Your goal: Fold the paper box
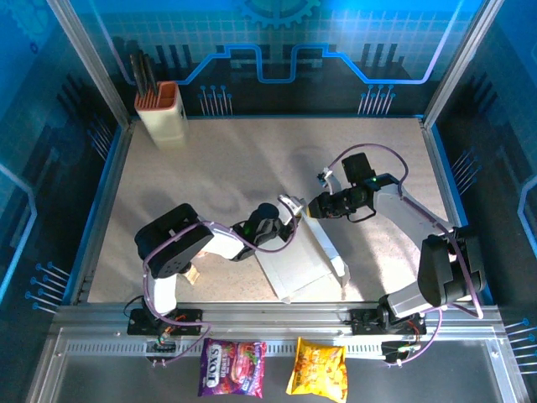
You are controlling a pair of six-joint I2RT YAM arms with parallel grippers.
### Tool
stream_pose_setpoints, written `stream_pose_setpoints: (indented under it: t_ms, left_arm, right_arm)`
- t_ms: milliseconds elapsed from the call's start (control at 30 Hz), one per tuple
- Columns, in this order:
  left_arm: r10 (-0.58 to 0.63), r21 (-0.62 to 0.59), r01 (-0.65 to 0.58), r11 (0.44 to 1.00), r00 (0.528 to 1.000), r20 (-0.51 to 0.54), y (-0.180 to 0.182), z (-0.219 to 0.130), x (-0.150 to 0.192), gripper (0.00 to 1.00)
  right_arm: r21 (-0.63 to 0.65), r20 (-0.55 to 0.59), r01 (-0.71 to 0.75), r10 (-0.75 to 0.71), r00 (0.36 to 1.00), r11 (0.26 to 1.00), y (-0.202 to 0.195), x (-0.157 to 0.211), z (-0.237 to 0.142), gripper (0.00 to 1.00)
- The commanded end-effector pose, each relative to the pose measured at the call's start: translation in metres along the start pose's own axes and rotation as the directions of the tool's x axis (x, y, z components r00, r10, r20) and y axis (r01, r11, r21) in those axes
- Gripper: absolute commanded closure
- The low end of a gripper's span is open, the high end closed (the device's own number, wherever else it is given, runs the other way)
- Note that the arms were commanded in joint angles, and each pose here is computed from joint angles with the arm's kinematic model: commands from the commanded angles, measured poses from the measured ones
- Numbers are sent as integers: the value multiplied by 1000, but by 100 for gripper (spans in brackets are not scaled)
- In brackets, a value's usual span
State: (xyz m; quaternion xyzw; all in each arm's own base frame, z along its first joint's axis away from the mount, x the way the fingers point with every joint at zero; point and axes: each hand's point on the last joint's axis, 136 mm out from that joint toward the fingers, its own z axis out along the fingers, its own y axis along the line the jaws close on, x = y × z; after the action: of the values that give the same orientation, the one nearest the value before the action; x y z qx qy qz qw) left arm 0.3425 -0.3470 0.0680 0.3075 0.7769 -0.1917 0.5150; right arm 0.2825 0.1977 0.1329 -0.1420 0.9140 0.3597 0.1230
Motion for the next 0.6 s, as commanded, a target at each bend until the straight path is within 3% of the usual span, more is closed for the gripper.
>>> stream_pose_setpoints:
  t_ms: [0, 33, 167, 567]
  left_arm:
    - [-17, -156, 12, 988, 999, -35, 25, 3, -4, 100]
    - [-16, -154, 12, 988, 999, -29, 25, 3, -5, 100]
    - [-12, -131, 13, 991, 1000, 7, 21, 1, -13, 79]
    - [-13, -42, 15, 999, 999, 52, 9, -32, -26, 55]
  right_arm:
    - [21, -66, -52, 53, 996, 998, -8, 16, 8, 72]
    - [49, -64, -51, 54, 996, 998, -12, 16, 7, 72]
    - [108, -41, -38, 43, 998, 993, -18, 10, 1, 68]
    - [152, 8, 15, -16, 1000, 988, -6, -14, -14, 54]
